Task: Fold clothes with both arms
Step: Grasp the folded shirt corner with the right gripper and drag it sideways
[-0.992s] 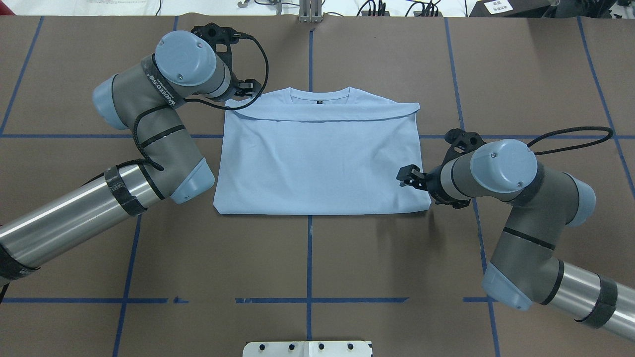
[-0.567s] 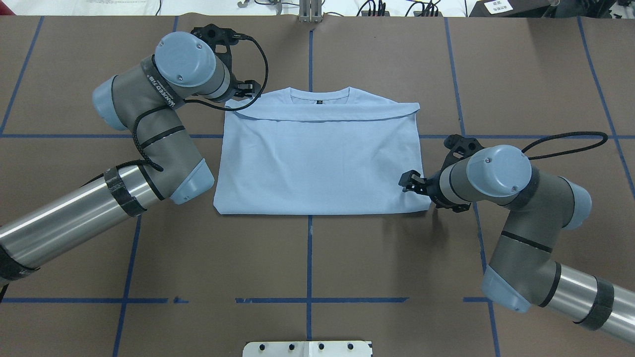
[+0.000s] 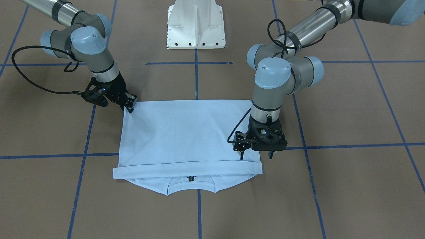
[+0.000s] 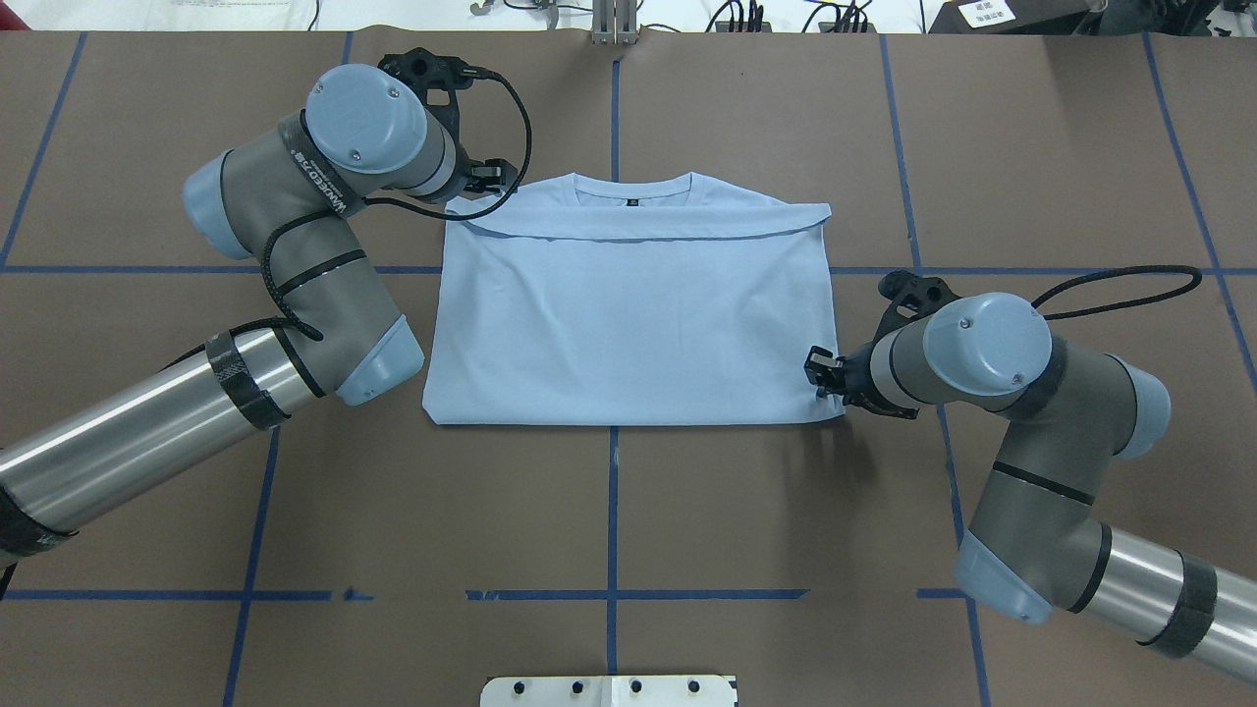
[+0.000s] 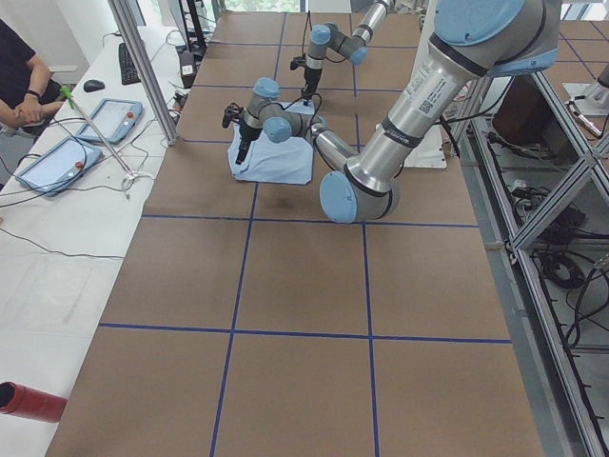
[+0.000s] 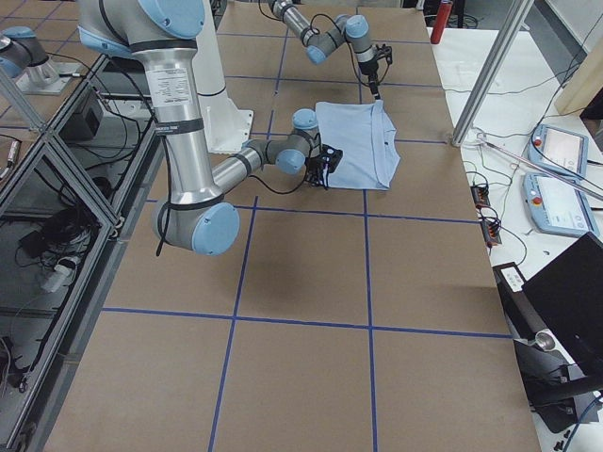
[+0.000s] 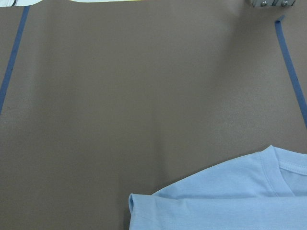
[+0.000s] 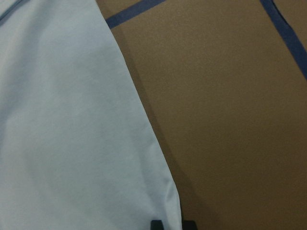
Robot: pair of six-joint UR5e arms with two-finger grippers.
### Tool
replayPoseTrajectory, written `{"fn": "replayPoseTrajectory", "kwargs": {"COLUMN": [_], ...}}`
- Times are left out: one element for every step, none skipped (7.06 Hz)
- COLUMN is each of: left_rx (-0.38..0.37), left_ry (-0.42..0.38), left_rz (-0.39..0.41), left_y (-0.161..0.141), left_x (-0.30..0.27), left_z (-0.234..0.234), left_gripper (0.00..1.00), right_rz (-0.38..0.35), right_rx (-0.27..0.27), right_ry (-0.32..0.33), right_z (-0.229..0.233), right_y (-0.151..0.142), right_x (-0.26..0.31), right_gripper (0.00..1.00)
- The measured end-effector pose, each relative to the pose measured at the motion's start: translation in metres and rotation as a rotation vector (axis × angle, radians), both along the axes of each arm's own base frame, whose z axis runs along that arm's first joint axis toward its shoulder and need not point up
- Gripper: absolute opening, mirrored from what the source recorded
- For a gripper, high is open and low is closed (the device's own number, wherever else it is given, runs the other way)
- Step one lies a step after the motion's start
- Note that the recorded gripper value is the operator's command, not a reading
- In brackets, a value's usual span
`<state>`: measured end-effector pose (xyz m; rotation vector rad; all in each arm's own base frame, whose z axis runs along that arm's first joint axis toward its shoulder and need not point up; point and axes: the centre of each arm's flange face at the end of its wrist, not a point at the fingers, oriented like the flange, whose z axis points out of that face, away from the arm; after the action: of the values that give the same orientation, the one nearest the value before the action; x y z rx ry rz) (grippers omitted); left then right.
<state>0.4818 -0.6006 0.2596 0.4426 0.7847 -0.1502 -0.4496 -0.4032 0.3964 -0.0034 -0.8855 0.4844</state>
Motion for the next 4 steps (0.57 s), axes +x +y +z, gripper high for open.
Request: {"fn": "replayPoseTrajectory", "kwargs": {"left_rx": [0.004, 0.005, 0.006, 0.006], "left_ry": [0.005, 0.006, 0.005, 0.004], "left_rz": [0.0, -0.001, -0.001, 0.0], "left_y": [0.0, 0.0, 0.0, 0.0], "left_x": [0.0, 0.0, 0.0, 0.0], "left_z": [-0.001, -0.001, 0.0, 0.0], "left_gripper": [1.0, 1.0, 1.0, 1.0], "right_rz": [-0.001, -0.011, -0.038, -0.08], "right_rx": [0.006, 0.011, 0.014, 0.013], "right_ry": [-0.008, -0.015, -0.02, -0.024], "right_z": [-0.004, -0.006, -0.005, -0.004], "right_y": [0.002, 0.011, 0.034, 0.069], "right_x": [0.003, 0.009, 0.017, 0.032], "right_gripper": [0.0, 0.0, 0.0, 0.0]}}
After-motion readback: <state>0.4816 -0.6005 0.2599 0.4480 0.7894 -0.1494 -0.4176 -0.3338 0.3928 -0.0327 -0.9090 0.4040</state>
